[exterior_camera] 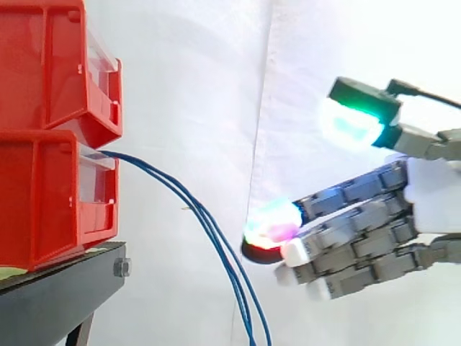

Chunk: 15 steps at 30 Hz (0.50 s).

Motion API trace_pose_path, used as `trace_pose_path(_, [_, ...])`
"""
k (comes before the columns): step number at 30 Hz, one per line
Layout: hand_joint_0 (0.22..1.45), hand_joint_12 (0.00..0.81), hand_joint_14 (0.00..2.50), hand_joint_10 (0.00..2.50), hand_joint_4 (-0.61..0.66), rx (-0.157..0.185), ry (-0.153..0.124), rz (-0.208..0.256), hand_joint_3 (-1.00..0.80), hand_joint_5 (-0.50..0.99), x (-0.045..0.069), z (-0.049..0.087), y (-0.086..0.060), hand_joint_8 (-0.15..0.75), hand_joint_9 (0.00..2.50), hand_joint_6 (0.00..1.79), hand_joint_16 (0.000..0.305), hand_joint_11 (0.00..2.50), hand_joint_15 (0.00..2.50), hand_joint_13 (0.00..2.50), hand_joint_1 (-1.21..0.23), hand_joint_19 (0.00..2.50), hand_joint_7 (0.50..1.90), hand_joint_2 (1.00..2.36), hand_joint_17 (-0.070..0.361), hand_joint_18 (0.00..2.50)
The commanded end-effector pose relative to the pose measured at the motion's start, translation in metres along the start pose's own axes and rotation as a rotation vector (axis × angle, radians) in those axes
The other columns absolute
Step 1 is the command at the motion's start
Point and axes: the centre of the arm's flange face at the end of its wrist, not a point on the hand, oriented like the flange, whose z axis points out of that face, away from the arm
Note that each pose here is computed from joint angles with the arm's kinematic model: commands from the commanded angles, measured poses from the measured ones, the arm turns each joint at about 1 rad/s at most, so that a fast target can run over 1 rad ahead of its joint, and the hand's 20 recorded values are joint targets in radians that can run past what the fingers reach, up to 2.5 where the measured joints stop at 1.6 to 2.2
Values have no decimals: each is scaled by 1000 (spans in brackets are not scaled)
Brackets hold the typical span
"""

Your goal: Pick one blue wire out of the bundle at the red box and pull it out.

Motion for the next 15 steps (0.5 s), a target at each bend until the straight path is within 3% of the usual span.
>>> trace_pose_path(1, [471, 447, 2, 7, 303, -10, 1, 8, -490, -189, 10, 18, -8, 352, 603, 502, 63, 339, 76, 378, -535, 231, 784, 1001, 142, 355])
trace_pose_path(10, [470, 451, 1, 9, 307, -42, 3, 23, -492, -188, 25, 41, -15, 350, 589, 502, 64, 334, 91, 391, -542, 262, 788, 1000, 143, 392])
trace_pose_path(15, [473, 453, 2, 7, 317, -69, 0, 28, -490, -186, 29, 44, -11, 348, 584, 502, 63, 326, 93, 405, -547, 275, 798, 1000, 142, 408])
